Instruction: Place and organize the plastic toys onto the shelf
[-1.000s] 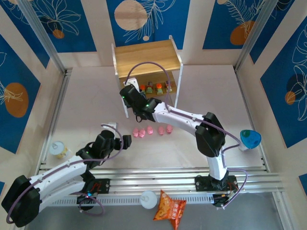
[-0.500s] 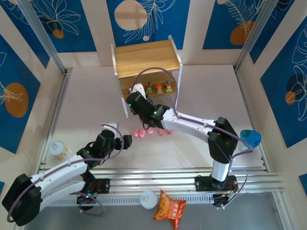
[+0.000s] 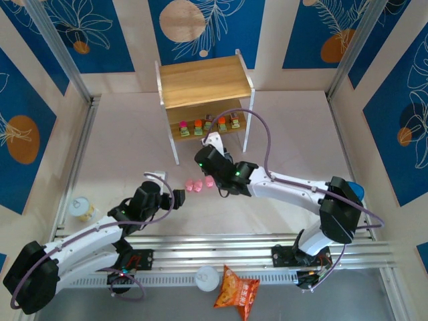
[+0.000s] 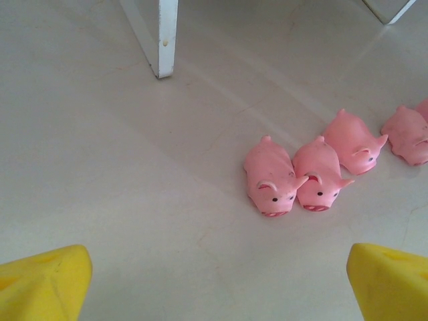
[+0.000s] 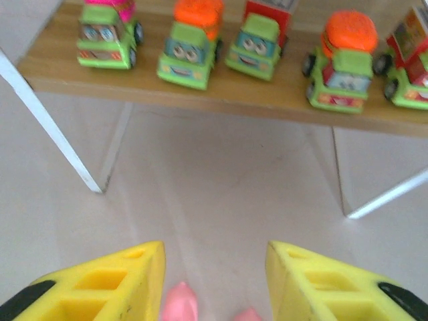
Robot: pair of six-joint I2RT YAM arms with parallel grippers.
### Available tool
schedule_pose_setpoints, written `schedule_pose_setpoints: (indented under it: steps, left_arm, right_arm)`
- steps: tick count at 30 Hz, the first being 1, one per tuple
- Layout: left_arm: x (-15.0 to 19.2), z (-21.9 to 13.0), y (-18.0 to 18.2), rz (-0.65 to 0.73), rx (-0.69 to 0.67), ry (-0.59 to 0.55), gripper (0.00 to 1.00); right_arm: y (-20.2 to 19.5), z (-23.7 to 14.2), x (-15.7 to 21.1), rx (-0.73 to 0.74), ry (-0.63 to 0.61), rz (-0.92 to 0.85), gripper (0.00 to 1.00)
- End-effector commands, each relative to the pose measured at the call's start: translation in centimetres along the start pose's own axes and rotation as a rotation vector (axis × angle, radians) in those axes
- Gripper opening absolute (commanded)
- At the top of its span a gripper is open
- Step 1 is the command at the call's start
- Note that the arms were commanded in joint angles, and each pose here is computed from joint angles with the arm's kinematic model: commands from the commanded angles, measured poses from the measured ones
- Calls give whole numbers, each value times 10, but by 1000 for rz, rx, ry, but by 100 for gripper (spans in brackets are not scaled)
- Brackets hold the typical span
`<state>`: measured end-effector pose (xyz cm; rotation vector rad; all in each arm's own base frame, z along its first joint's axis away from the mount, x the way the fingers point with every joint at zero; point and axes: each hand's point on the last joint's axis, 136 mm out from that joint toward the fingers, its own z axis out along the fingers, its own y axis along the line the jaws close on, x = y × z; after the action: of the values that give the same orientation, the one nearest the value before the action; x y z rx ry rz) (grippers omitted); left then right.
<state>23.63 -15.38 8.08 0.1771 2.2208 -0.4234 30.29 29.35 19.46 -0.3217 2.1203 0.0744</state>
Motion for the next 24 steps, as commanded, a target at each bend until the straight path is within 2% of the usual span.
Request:
schedule_pose_setpoints:
  steps: [1, 8, 14, 18, 24]
  left_arm:
    - [-8, -3, -2, 24, -4, -21, 97]
    - [-37, -5, -18, 57, 8, -57, 97]
    - [-56, 25, -38, 80, 28, -54, 97]
    - [-55, 48, -52, 91, 65, -26, 96]
    - [-43, 51, -51, 103, 80, -36, 96]
  right_arm:
    - [-19, -10, 7, 34, -3, 51, 45]
    - [-40, -16, 31, 57, 28, 68, 49]
    - [-51, -14, 52, 82, 67, 86, 53]
    - [-61, -10, 70, 109, 108, 101, 55]
    - [-82, -4, 101, 142, 190, 144, 59]
